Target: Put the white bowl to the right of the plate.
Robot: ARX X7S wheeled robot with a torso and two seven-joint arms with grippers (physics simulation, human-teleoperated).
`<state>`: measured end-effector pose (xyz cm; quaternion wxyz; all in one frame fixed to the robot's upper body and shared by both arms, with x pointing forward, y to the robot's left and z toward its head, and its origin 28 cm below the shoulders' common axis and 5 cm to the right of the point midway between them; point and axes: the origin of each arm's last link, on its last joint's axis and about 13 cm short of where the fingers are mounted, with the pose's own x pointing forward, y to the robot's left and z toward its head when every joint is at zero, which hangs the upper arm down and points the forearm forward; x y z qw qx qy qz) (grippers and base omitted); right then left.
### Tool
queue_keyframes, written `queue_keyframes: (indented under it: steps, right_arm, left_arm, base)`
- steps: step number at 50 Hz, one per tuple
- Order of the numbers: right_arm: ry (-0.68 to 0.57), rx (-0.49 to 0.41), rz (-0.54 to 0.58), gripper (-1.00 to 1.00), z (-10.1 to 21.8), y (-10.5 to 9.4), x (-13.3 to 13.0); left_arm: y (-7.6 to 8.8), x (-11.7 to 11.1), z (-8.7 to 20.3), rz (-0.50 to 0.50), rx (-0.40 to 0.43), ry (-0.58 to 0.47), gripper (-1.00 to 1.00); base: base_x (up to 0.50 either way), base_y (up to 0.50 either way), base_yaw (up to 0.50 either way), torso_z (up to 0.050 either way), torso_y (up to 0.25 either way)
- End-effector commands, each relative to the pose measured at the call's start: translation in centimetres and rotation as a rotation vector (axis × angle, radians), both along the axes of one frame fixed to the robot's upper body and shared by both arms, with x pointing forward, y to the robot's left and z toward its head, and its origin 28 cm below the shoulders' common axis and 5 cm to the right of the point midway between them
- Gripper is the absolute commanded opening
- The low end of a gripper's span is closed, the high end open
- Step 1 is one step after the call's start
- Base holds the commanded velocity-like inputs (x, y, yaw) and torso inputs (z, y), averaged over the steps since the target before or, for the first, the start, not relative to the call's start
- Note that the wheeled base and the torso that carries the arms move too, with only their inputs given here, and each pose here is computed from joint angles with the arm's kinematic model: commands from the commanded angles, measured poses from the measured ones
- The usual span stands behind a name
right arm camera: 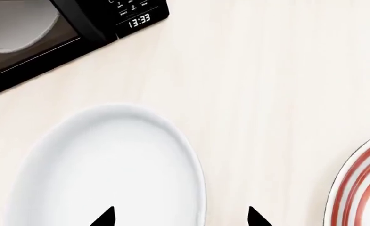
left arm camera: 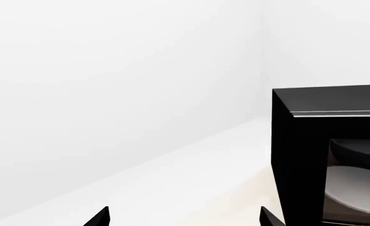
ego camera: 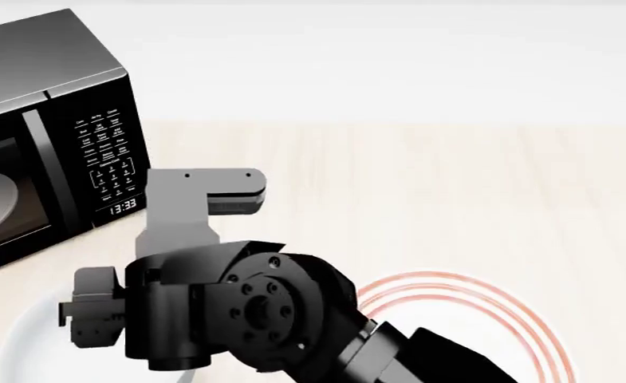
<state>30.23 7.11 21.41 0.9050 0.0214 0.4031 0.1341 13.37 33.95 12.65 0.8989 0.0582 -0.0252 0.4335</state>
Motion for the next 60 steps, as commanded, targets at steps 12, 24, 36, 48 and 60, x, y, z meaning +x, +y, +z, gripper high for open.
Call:
queue_keyframes:
  steps: [12, 24, 36, 48, 60]
  right_arm:
    - [0.099, 0.030, -0.012, 1.00, -2.8, 0.2, 1.0]
    - [0.194, 0.116, -0.055, 1.00, -4.2, 0.0, 1.5]
    - [0.196, 0.092, -0.118, 1.00, -5.5, -0.1, 1.6]
    - [0.206, 0.085, -0.143, 1.00, -6.2, -0.3, 1.7]
    - [0.185, 0.066, -0.104, 1.00, -6.6, 0.0, 1.0]
  left_arm:
    - [0.0, -0.2, 0.1, 0.000, 0.006, -0.006, 1.00]
    - [-0.2, -0.2, 0.1, -0.004, 0.011, -0.007, 1.00]
    - [-0.2, -0.3, 0.1, -0.004, 0.012, -0.010, 1.00]
    - [-0.2, -0.4, 0.2, -0.004, 0.013, -0.013, 1.00]
    - [-0.2, -0.5, 0.2, -0.005, 0.015, -0.016, 1.00]
  base:
    - [0.00, 0.00, 0.00, 0.000, 0.000]
    - [0.00, 0.00, 0.00, 0.000, 0.000]
    - [0.00, 0.00, 0.00, 0.000, 0.000]
    - [0.00, 0.00, 0.00, 0.000, 0.000]
    - [0.00, 0.00, 0.00, 0.000, 0.000]
